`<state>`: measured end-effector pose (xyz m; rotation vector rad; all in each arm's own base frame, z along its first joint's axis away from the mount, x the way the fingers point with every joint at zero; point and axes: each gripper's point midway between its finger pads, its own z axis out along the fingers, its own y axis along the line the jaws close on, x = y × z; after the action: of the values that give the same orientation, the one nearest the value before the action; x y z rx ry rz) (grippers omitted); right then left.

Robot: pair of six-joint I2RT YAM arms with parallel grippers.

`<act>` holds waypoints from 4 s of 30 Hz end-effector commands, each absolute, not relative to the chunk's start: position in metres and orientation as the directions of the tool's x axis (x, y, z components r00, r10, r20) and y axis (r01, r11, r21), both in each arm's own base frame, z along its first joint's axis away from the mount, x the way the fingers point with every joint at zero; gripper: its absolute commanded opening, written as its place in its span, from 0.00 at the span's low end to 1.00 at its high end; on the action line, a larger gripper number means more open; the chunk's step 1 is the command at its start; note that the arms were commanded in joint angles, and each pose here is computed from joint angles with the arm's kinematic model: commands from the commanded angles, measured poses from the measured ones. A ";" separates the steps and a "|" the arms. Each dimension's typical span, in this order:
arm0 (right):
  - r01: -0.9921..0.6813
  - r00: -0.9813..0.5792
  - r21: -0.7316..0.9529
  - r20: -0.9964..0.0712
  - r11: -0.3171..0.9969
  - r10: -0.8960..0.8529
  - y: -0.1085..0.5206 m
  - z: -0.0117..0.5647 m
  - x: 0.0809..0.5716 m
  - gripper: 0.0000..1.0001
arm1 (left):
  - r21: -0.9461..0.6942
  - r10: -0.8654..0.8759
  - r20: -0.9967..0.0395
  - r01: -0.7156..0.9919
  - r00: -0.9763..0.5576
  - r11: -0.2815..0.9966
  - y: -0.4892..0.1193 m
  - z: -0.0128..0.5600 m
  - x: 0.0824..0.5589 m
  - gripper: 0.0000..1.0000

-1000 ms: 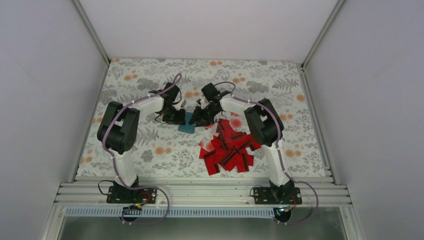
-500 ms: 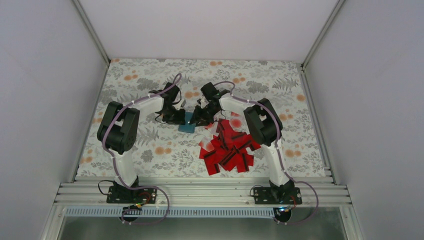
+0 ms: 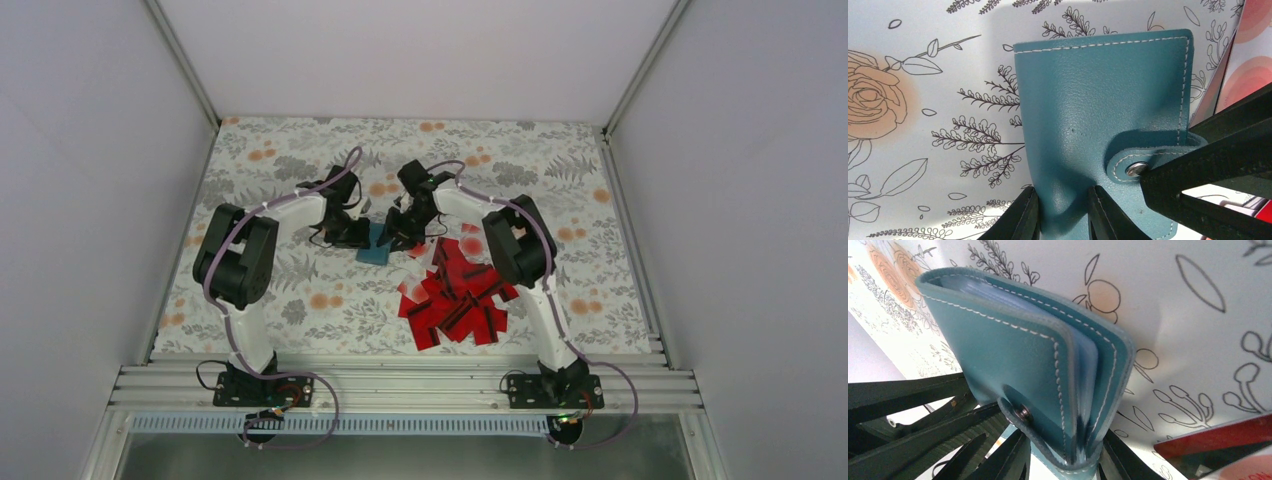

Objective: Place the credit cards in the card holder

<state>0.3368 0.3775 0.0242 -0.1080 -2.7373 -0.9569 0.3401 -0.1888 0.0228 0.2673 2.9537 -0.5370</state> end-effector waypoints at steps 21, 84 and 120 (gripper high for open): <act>0.302 -0.895 0.396 0.432 0.867 0.114 0.357 -0.097 0.320 0.30 | -0.497 0.272 -0.196 0.335 -0.942 0.800 -0.228 0.026 0.312 0.28; -0.086 -0.274 -0.086 -0.956 0.993 -0.106 0.056 0.208 0.339 0.99 | 0.156 0.153 -0.976 -0.006 -0.153 0.988 -0.027 0.216 0.332 1.00; -0.194 -0.099 0.021 -0.995 0.981 0.001 0.017 0.145 0.392 0.99 | 0.109 0.113 -0.991 0.058 -0.070 0.992 0.000 0.139 0.383 1.00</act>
<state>0.3868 0.0222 0.1219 0.4466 -4.4479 -0.5305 0.3811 0.0043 0.1218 0.1094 1.7141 0.0596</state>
